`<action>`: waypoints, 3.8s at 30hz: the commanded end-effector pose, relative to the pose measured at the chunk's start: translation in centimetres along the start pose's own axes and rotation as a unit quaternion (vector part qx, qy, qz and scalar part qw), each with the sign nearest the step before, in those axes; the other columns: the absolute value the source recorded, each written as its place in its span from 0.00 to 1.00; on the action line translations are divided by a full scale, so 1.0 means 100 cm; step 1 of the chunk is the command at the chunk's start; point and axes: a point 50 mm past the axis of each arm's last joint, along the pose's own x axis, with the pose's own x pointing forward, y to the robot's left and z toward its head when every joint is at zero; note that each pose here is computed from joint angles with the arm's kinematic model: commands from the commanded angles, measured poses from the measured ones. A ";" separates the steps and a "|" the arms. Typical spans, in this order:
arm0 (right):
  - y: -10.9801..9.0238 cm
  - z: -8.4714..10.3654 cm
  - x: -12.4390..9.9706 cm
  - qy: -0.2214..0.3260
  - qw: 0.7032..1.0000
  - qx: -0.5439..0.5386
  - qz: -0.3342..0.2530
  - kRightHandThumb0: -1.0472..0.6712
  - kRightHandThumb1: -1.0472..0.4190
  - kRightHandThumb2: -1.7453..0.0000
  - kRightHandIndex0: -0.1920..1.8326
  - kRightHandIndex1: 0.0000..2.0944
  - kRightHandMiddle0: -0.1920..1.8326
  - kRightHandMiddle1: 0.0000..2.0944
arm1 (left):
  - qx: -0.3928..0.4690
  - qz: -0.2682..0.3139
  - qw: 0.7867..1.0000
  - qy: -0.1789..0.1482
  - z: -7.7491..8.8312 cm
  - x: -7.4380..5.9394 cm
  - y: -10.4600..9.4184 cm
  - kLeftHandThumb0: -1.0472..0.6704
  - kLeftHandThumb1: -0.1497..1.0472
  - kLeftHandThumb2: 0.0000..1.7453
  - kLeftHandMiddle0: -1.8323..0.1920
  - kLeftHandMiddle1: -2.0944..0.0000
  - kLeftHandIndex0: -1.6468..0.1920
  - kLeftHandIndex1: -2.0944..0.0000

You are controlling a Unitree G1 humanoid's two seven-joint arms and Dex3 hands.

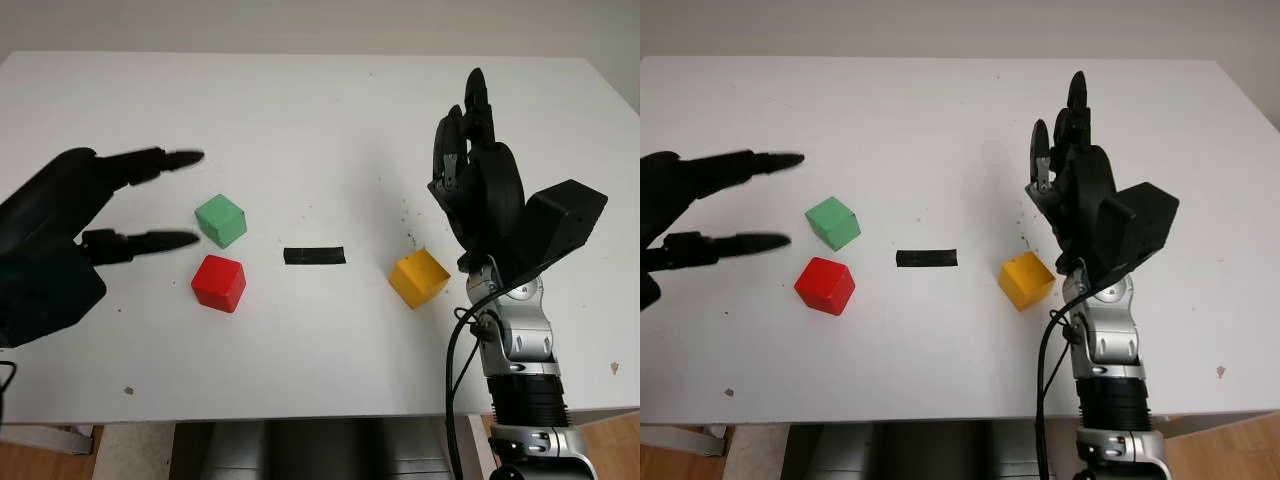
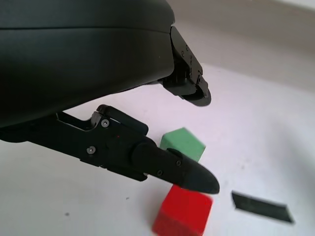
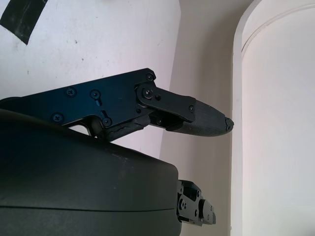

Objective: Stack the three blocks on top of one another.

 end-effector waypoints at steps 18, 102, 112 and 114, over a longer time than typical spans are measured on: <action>0.003 0.004 0.005 -0.005 1.000 -0.004 -0.001 0.29 0.00 0.60 0.00 0.00 0.00 0.00 | 0.171 -0.025 0.984 -0.045 0.023 0.002 -0.024 0.18 0.90 0.04 1.00 1.00 0.62 0.97; 0.002 0.004 0.001 0.007 1.000 -0.007 -0.001 0.27 0.00 0.64 0.00 0.00 0.00 0.00 | 0.355 0.065 0.928 -0.092 0.025 0.023 -0.060 0.37 0.99 0.04 0.83 0.97 0.84 0.23; 0.005 0.003 0.002 0.008 1.000 -0.007 -0.001 0.26 0.00 0.65 0.00 0.00 0.00 0.00 | 0.346 0.131 0.920 -0.130 0.054 0.038 -0.021 0.35 0.99 0.04 0.80 0.98 0.80 0.27; 0.005 0.003 0.001 0.008 1.000 -0.006 -0.001 0.26 0.00 0.65 0.00 0.00 0.00 0.00 | 0.334 0.138 0.921 -0.145 0.058 0.044 -0.020 0.35 0.99 0.03 0.82 0.98 0.78 0.30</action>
